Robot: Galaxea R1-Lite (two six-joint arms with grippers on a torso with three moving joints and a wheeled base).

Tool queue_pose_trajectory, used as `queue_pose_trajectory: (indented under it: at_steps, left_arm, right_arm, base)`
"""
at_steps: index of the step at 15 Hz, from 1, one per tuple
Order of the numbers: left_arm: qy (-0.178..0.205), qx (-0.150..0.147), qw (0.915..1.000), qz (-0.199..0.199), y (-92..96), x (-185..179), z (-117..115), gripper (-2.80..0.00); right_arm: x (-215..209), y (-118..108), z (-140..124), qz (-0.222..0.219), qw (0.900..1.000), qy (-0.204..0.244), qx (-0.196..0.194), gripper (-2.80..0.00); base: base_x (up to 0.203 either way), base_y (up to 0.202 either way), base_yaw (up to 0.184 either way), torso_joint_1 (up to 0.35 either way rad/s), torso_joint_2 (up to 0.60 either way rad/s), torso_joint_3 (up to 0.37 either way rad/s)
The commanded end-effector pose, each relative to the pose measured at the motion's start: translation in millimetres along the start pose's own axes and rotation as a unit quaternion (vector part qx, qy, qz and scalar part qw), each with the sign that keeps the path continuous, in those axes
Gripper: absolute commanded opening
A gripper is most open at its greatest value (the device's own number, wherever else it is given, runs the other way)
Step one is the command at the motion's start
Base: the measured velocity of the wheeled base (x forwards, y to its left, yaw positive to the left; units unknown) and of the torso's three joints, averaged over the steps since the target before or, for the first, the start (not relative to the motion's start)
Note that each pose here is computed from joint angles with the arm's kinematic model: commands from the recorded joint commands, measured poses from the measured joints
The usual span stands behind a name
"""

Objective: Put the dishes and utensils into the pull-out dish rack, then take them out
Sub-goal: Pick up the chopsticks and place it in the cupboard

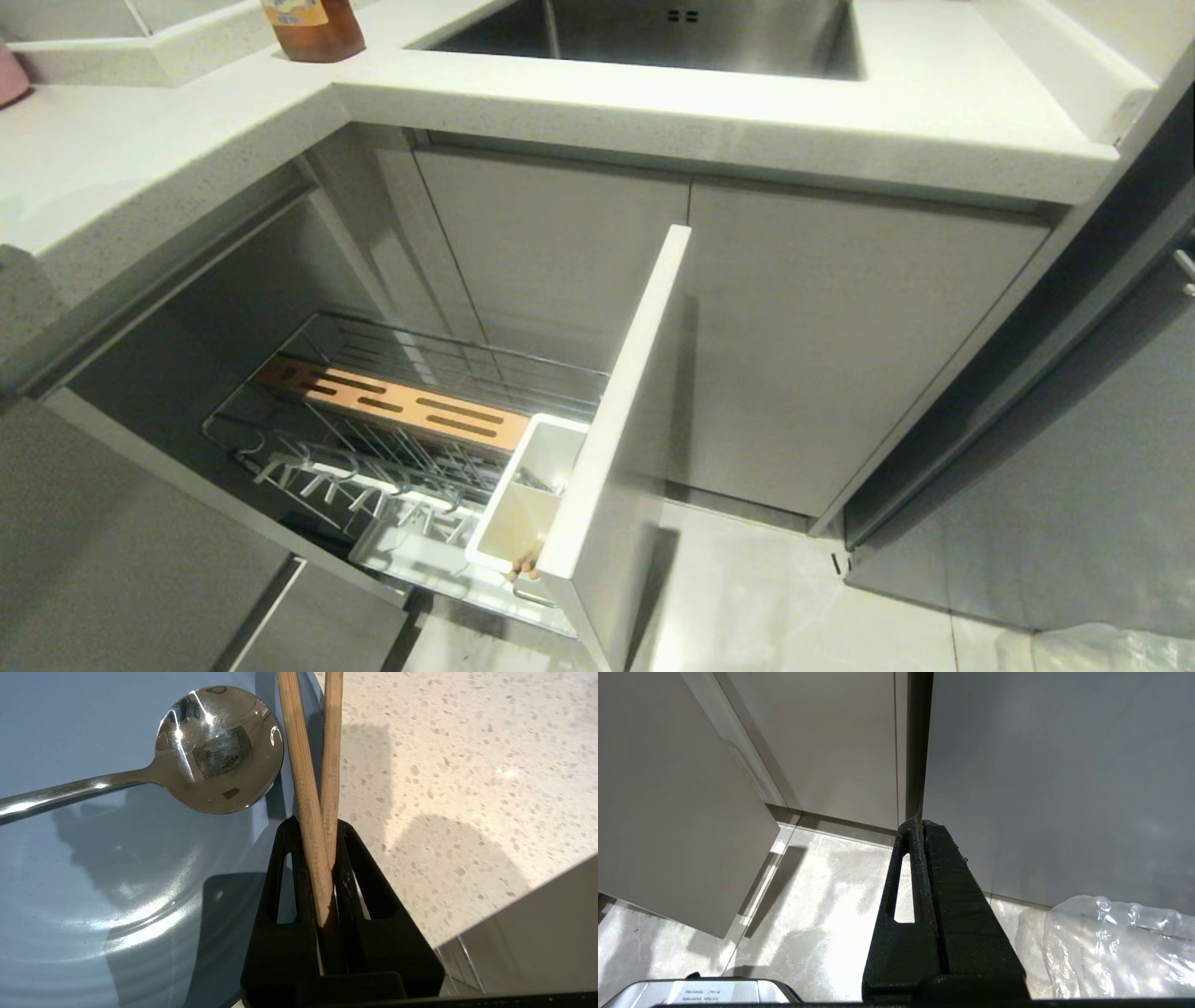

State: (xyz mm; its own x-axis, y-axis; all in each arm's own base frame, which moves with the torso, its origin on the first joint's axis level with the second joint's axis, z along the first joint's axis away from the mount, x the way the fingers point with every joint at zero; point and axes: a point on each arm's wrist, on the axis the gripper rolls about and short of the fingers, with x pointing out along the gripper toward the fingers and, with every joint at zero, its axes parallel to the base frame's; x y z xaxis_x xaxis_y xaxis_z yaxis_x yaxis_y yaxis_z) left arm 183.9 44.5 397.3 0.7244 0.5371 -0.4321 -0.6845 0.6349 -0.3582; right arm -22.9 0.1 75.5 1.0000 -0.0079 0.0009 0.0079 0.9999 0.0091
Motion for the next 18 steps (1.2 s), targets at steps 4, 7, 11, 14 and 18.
queue_pose_trajectory:
  at_steps: [4,7,11,14,18]
  left_arm:
    - [-0.021,-0.012,0.9997,-0.009,3.7,-11,4,-2.80]
    - [-0.051,-0.028,0.9982,-0.016,9.5,-24,11,-2.80]
    - [-0.053,-0.027,0.9982,-0.010,9.3,-22,11,-2.80]
    - [-0.074,-0.039,0.9965,-0.007,10.4,-22,16,-2.80]
    - [-0.051,-0.026,0.9984,0.007,4.6,-2,10,-2.80]
  right_arm:
    - [0,0,0,0.000,1.000,0.000,0.000,-2.80]
    - [0,0,0,0.000,1.000,0.000,0.000,-2.80]
    - [0,0,0,0.000,1.000,0.000,0.000,-2.80]
    - [0,0,0,0.000,1.000,0.000,0.000,-2.80]
    - [0,0,0,0.000,1.000,0.000,0.000,-2.80]
  base:
    - [0.000,0.000,0.000,0.000,0.00,0.000]
    - [0.000,0.000,0.000,0.000,0.00,0.000]
    - [0.000,0.000,0.000,0.000,0.00,0.000]
    - [0.000,0.000,0.000,0.000,0.00,0.000]
    - [0.000,0.000,0.000,0.000,0.00,0.000]
